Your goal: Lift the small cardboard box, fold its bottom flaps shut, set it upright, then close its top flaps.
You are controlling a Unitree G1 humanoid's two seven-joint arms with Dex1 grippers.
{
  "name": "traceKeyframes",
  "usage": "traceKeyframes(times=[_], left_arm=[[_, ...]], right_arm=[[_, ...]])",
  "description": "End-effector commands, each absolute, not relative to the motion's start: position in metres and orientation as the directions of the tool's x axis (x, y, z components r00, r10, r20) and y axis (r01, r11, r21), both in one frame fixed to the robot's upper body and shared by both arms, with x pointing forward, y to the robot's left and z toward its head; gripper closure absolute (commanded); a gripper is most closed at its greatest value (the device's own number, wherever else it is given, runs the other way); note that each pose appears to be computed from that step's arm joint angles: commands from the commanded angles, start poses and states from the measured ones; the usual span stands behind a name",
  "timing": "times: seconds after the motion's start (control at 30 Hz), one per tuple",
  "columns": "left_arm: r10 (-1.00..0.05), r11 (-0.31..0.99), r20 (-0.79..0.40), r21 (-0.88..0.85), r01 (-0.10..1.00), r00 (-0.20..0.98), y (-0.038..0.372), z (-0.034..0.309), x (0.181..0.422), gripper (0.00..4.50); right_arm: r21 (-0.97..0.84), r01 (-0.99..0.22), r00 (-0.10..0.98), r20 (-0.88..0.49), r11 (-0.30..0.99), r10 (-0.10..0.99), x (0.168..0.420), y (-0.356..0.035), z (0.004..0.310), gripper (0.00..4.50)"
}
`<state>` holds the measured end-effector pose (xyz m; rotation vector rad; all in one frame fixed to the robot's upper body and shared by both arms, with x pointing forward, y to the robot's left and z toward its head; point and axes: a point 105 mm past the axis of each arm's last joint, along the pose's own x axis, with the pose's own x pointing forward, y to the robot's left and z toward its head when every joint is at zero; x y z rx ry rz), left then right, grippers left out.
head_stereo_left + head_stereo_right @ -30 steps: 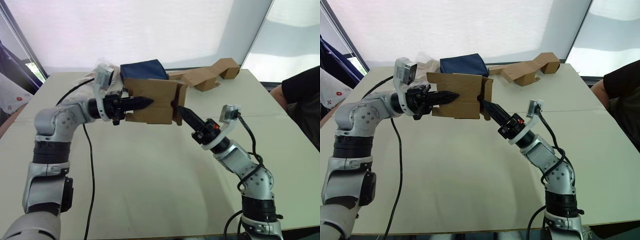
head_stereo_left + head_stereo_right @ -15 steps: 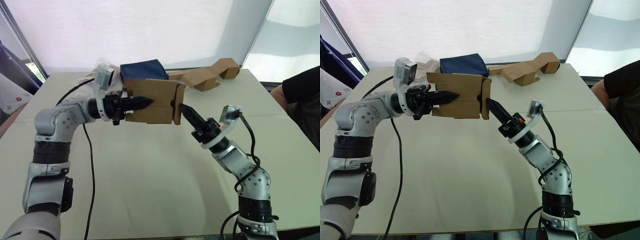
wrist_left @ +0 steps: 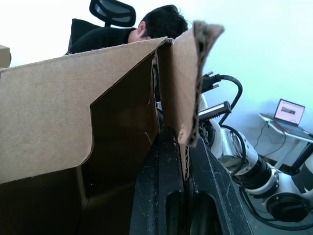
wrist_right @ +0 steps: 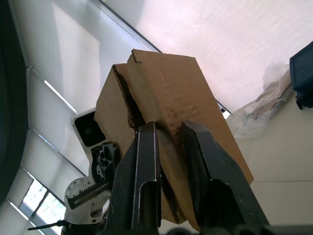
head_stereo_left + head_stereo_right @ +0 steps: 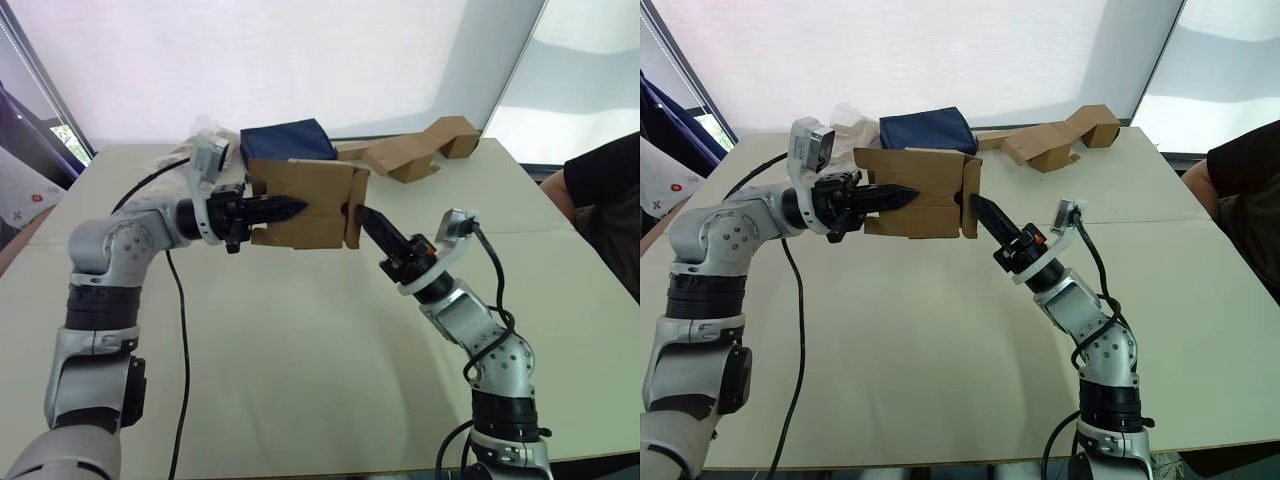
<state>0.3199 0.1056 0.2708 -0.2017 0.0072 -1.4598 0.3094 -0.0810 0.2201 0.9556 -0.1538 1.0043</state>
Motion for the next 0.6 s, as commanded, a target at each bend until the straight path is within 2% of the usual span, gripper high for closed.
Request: traceKeyframes(times=[0.03, 0.6], left_arm=[[-0.985, 0.089, 0.138, -0.093, 0.992, 0.101, 0.106, 0.280, 0.315, 4.50], [-0.982, 0.112, 0.140, -0.099, 0.989, 0.125, 0.104, 0.276, 0.318, 4.50]], right_arm=[[0.571, -0.803, 0.529, 0.549, 0.172, 0.648, 0.304, -0.075, 0.232, 3.73], [0.561, -0.822, 0.470, 0.576, 0.095, 0.669, 0.294, -0.060, 0.243, 3.73]])
